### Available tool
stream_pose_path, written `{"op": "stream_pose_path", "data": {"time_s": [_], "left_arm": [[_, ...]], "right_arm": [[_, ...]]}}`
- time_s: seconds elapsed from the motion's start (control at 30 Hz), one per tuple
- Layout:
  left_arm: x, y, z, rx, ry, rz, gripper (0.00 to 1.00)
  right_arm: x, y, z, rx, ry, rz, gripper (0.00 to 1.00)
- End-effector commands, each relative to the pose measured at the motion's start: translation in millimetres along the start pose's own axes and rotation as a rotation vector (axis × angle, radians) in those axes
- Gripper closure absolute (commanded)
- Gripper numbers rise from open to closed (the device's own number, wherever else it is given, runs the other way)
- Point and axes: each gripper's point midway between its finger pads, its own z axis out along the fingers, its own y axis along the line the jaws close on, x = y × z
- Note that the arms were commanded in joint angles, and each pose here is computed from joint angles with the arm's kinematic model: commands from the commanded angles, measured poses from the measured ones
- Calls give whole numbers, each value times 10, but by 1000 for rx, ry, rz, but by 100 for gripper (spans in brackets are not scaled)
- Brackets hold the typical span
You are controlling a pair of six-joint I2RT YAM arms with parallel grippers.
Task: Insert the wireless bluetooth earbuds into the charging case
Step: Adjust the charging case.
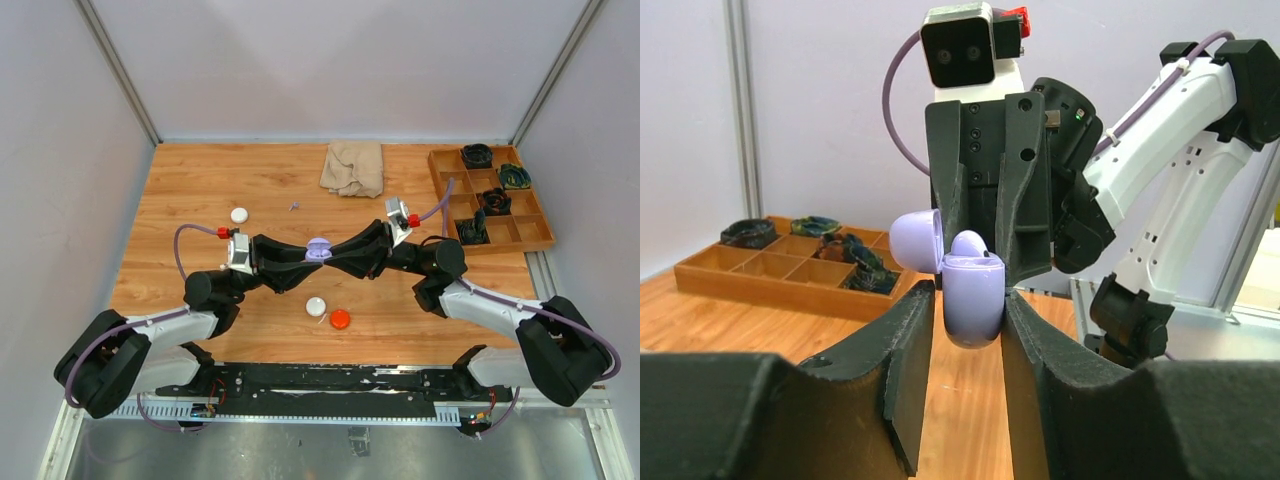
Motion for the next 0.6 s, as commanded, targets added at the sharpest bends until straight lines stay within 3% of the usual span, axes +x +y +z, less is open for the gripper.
{"op": "stream_pose_path", "data": {"time_s": [0.0, 0.57], "left_arm": [[-476, -227, -8, 84, -180, 111, 62], [-488, -189, -80, 43, -189, 57, 67]], "right_arm": [[-145, 79, 5, -33, -18, -62, 99], [-110, 21, -20, 0, 6, -76, 99]]}}
